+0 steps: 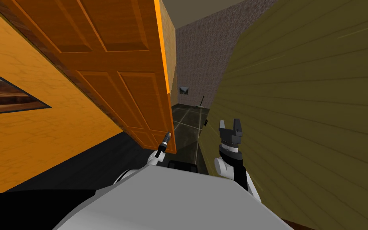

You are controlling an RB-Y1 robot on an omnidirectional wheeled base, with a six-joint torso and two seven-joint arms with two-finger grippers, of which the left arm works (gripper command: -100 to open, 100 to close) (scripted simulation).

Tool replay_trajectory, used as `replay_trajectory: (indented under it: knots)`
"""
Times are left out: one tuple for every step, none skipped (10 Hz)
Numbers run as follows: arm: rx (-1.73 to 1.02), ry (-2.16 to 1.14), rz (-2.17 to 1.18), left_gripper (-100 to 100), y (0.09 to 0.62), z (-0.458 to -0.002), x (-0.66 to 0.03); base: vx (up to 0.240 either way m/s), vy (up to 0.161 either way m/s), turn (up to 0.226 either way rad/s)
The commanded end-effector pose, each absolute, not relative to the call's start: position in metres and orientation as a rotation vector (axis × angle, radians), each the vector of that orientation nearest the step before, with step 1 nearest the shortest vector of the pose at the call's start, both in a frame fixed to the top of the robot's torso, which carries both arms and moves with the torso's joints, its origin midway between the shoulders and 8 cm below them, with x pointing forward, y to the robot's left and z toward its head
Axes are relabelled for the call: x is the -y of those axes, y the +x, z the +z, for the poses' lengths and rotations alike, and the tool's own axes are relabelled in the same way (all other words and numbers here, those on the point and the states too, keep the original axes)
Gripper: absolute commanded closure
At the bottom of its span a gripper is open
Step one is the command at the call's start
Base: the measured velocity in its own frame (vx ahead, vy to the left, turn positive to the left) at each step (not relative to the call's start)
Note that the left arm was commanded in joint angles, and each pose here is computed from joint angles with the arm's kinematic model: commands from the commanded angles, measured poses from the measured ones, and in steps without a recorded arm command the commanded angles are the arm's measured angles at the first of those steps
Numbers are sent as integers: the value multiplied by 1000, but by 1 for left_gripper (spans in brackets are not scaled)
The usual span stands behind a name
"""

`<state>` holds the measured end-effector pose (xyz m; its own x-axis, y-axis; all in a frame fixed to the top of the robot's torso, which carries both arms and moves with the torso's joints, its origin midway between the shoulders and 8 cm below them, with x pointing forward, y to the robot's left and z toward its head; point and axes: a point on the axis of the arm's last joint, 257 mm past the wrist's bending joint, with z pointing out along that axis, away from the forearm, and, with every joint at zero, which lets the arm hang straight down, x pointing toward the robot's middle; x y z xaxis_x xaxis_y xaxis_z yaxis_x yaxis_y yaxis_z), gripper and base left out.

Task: Push the door open

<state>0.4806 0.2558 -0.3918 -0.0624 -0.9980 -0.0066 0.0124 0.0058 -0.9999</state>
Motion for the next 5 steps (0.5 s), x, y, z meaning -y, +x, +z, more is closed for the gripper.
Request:
replay_trajectory:
  knots:
    - [-1249,-1165,-1256,-100,481,-392,-256,71,-12,13]
    - [-1249,-1165,-1256,100,481,-392,-256,-15,0,-9]
    - [-1249,-1165,-1256,100,481,-392,-256,-26,5,-12]
    - [-1249,-1165,-1256,100,481,-392,-256,-16,5,-6]
    - [-1249,-1165,-1256,100,481,-392,-256,-9,2,1]
